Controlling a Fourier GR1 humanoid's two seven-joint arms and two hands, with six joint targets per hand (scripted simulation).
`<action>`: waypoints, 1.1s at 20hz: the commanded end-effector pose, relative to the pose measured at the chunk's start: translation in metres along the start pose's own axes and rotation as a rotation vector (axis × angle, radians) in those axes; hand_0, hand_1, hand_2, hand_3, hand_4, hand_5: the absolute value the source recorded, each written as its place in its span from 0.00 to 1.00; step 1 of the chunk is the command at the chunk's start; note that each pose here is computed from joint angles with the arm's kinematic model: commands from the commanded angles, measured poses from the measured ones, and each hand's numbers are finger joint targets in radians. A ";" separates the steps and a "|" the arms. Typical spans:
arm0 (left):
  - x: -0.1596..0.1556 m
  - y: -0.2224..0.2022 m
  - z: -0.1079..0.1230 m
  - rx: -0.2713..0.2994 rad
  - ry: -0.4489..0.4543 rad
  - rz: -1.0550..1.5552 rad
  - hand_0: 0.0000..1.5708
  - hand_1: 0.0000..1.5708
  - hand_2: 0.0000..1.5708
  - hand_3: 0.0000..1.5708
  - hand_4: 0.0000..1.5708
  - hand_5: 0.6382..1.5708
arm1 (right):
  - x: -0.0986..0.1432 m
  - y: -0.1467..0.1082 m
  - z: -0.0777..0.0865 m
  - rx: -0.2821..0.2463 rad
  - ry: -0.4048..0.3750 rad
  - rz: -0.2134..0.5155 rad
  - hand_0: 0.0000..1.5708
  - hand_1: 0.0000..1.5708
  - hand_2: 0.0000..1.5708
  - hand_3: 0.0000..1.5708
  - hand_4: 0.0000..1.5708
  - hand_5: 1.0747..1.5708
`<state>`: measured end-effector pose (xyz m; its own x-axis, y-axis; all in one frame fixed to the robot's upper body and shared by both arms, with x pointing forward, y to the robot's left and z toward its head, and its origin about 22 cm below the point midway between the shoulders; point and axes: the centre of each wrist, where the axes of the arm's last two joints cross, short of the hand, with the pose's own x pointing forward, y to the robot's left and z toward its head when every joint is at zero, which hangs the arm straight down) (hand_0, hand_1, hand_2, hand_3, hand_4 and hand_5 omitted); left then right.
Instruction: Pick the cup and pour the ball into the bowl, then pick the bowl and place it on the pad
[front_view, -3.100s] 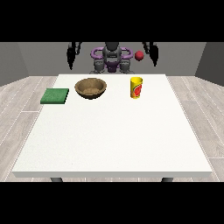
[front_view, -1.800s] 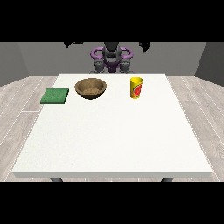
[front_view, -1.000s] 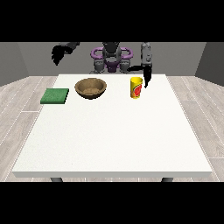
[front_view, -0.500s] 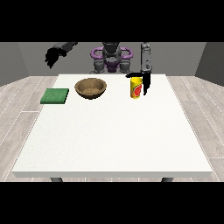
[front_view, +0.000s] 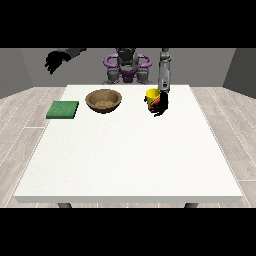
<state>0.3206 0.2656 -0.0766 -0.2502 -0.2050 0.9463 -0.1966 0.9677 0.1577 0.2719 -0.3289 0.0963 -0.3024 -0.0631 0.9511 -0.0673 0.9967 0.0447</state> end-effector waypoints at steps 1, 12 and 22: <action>-0.004 -0.014 -0.005 0.032 0.054 -0.082 0.81 0.81 1.00 1.00 0.86 0.89 | 0.013 -0.003 -0.002 0.022 0.025 -0.007 0.00 0.00 0.00 0.11 0.41 0.99; 0.032 -0.078 -0.024 -0.139 0.061 -0.453 0.83 0.83 1.00 1.00 0.89 0.91 | -0.028 -0.071 0.024 -0.114 0.266 -0.003 0.00 0.00 0.00 0.18 0.41 0.99; 0.065 -0.120 -0.061 -0.230 -0.017 -0.983 0.87 0.87 1.00 1.00 0.92 0.96 | -0.059 -0.078 0.044 -0.100 0.309 -0.020 0.00 0.00 0.00 0.00 0.43 0.98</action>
<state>0.3706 0.1505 -0.0349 -0.1305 -0.8564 0.4995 -0.1358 0.5145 0.8467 0.2630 -0.4056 0.0423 -0.0411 -0.0885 0.9952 0.0358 0.9953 0.0900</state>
